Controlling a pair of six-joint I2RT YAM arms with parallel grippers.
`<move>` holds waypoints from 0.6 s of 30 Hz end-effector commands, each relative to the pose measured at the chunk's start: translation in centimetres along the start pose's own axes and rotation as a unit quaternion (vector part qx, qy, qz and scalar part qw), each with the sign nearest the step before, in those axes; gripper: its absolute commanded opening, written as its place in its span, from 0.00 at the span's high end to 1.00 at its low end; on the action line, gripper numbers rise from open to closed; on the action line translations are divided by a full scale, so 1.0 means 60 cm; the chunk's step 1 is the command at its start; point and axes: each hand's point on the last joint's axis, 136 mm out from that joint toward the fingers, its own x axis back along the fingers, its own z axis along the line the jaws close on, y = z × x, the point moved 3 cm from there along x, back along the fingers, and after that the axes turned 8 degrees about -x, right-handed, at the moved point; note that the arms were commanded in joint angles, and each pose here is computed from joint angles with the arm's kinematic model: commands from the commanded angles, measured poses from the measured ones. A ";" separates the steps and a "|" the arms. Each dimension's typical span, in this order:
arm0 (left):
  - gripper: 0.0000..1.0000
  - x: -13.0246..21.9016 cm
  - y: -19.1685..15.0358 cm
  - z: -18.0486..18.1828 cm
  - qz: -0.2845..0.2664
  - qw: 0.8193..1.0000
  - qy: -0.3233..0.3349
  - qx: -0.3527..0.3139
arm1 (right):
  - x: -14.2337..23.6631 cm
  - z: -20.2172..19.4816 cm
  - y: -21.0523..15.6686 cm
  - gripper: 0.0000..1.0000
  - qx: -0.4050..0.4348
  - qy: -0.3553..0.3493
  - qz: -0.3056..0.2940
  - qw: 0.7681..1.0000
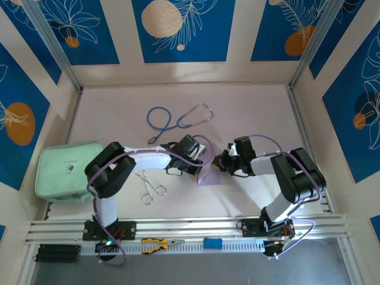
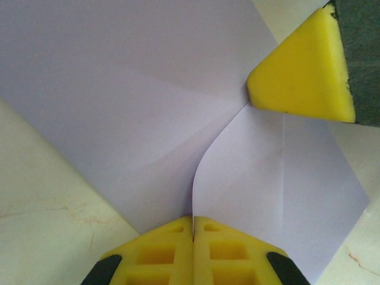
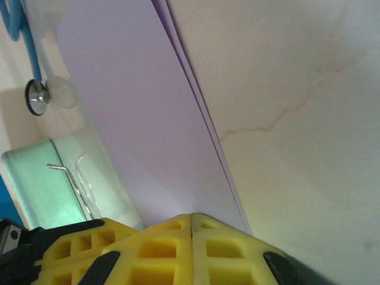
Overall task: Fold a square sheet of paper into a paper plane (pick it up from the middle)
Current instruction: Fold the triangle a second time at the center of the table.
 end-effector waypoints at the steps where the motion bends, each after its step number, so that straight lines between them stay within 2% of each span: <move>1: 0.98 -0.013 -0.036 0.023 0.048 0.999 0.025 0.000 | 0.003 -0.043 0.004 0.99 -0.040 -0.024 -0.011 0.999; 6: 0.98 -0.011 -0.036 0.022 0.047 0.999 0.025 0.000 | 0.028 0.009 0.018 0.98 -0.031 0.069 -0.003 0.997; 8: 0.99 -0.010 -0.036 0.023 0.048 0.999 0.026 0.001 | 0.038 0.025 0.018 0.97 -0.025 0.085 0.000 0.996; 10: 0.98 -0.010 -0.036 0.023 0.046 0.999 0.026 0.001 | 0.042 0.041 0.010 0.97 -0.004 0.076 0.004 0.997; 15: 0.99 -0.010 -0.036 0.024 0.047 0.999 0.025 0.002 | 0.037 0.045 -0.023 0.97 0.050 0.001 0.002 0.999; 18: 0.99 -0.010 -0.034 0.023 0.045 0.999 0.025 0.001 | 0.027 0.033 -0.035 0.97 0.046 -0.002 0.019 0.999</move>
